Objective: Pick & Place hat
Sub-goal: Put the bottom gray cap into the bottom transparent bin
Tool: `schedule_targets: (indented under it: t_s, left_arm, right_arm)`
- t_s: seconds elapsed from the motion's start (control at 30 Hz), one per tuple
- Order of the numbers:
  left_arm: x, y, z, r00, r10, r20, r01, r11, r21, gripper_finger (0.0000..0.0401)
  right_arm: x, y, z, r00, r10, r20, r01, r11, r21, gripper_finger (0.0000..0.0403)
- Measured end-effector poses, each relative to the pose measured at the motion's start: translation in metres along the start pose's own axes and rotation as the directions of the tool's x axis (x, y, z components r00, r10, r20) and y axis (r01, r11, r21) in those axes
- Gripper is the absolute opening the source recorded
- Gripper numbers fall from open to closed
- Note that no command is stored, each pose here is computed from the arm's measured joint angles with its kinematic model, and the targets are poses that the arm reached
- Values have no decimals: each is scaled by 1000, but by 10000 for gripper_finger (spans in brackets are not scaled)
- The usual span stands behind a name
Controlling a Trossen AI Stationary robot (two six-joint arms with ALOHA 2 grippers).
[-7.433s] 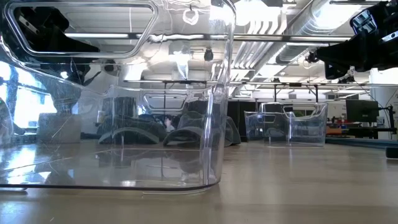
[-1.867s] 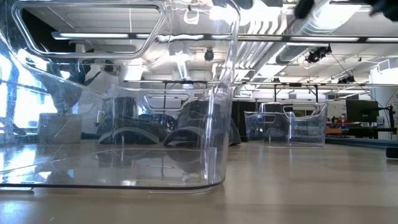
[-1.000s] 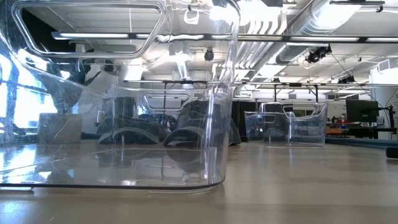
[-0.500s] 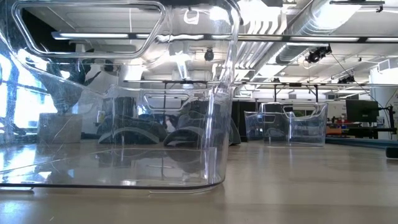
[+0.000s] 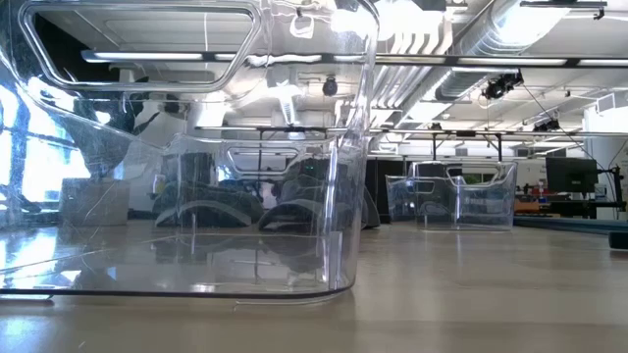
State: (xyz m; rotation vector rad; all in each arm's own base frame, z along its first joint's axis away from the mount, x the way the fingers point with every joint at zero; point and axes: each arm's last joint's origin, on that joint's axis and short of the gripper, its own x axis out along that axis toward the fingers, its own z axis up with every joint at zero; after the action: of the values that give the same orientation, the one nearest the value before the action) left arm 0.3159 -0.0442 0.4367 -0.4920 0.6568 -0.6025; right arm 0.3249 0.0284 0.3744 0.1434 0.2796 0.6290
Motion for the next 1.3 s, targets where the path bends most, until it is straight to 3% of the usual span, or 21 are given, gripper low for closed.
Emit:
schedule_targets:
  t_s: [0.17, 0.27, 0.4, 0.53, 0.6, 0.77, 0.87, 1.1, 1.2, 1.3]
  left_arm:
    - [0, 0, 1, 1000, 6, 8, -6, 1000, 7, 5]
    - [0, 1, 1, 999, 40, 24, -40, 999, 10, 5]
    - [0, 1, 2, 998, 57, 32, -57, 998, 11, 5]
    - [0, 1, 2, 997, 61, 37, -61, 998, 13, 5]
    - [0, 1, 3, 997, 60, 48, -62, 997, 53, 6]
    - [10, 6, 9, 997, 24, 72, -34, 989, 146, 46]
    - [12, 5, 15, 993, -6, 114, -15, 983, 182, 101]
    - [34, 15, 27, 981, -131, 142, 86, 954, 286, 229]
    - [40, 19, 29, 977, -141, 161, 86, 948, 307, 252]
    - [39, 15, 36, 961, -172, 215, 85, 928, 362, 250]
  right_arm:
    - [12, -1, -8, 998, 55, -35, -54, 998, 21, 300]
    - [17, 6, -9, 997, 72, -40, -70, 997, 39, 272]
    - [19, 13, -8, 997, 70, -40, -67, 995, 79, 186]
    - [14, 18, -5, 995, 89, -34, -84, 987, 136, 49]
    - [8, 22, -2, 995, 99, -28, -95, 987, 132, 16]
    - [-16, 39, 11, 992, 128, 16, -129, 976, 174, 25]
    - [-36, 52, 22, 989, 131, 66, -139, 981, 134, 7]
    - [-71, 72, 37, 985, 47, 165, -66, 992, 112, 6]
    - [-81, 80, 40, 979, 4, 202, -25, 995, 101, 10]
    - [-88, 87, 42, 974, -22, 225, 1, 996, 93, 7]
